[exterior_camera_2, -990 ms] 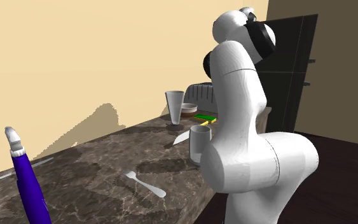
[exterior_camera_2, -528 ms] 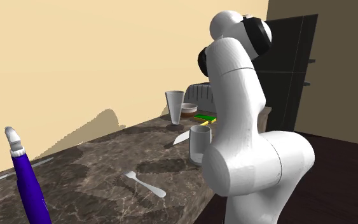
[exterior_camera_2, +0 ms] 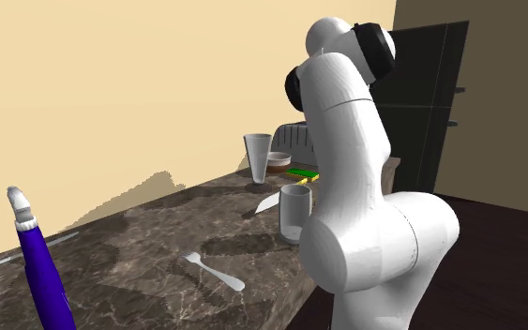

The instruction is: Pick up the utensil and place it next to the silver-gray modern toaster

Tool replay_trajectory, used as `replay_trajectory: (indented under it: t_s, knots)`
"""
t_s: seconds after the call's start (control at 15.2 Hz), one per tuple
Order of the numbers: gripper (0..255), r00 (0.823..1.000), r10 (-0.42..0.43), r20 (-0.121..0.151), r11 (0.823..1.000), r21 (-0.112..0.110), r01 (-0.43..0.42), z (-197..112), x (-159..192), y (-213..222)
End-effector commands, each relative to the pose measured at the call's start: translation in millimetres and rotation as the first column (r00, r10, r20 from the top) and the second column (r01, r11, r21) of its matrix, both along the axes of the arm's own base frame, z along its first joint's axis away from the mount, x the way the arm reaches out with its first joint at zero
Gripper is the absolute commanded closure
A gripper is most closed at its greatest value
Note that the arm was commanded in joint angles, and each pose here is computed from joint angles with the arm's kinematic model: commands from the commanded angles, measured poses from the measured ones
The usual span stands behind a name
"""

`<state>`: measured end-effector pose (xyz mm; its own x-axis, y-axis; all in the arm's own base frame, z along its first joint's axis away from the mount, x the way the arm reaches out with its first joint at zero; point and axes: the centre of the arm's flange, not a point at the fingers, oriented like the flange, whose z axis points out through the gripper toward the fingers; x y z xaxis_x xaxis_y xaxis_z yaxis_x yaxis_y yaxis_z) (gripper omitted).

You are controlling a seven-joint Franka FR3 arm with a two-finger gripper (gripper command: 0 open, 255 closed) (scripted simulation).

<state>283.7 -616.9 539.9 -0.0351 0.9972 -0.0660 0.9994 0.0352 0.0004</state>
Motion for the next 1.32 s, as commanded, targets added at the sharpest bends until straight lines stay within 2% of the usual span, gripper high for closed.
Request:
replay_trajectory:
  t_s: [0.0, 1.25]
  knots:
    - [255, 1.0, 0.0, 0.0, 1.0, 0.0, 0.0, -11, 0, 0]
    - [255, 1.0, 0.0, 0.0, 1.0, 0.0, 0.0, -111, 0, 0]
